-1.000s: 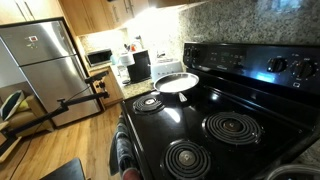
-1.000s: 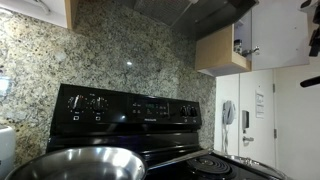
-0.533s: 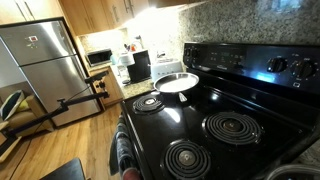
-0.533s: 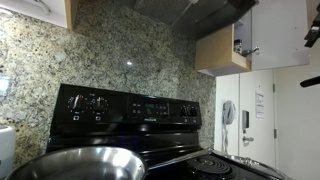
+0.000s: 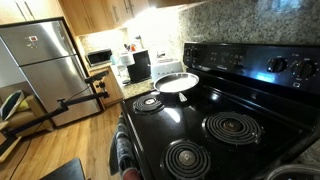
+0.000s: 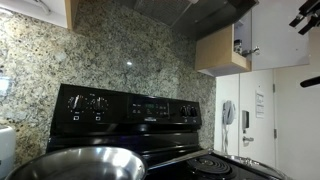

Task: Take the object from the top unit and put it on the stove

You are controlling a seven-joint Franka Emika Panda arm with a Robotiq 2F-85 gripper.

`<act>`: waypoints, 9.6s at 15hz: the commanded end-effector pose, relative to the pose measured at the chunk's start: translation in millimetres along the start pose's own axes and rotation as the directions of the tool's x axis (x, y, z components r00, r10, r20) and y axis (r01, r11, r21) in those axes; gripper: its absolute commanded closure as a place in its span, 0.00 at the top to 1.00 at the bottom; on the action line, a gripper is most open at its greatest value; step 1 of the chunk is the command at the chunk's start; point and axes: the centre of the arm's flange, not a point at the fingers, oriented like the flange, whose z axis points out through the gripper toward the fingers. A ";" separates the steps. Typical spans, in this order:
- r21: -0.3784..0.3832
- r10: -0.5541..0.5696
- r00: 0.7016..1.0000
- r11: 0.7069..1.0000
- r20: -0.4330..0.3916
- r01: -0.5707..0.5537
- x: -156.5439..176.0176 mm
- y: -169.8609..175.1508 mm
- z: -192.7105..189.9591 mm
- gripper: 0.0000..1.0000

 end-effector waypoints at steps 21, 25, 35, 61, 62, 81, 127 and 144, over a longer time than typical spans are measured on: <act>-0.025 -0.125 0.958 0.992 -0.257 0.122 47.8 73.7 27.1 1.00; -0.037 -0.138 0.954 0.990 -0.267 0.134 60.2 86.6 44.4 1.00; -0.099 -0.132 0.964 0.989 -0.233 0.112 89.3 106.8 74.8 1.00; -0.066 -0.084 0.931 0.996 -0.355 0.064 142.3 115.3 160.3 1.00; -0.110 -0.086 0.927 0.993 -0.366 0.048 143.0 114.9 162.3 1.00; -0.149 -0.102 0.930 0.988 -0.353 0.052 133.3 115.8 170.7 1.00; -0.048 0.067 0.905 0.994 -0.421 -0.095 142.0 107.3 177.5 1.00; -0.048 0.067 0.905 0.994 -0.421 -0.095 142.0 107.2 177.4 1.00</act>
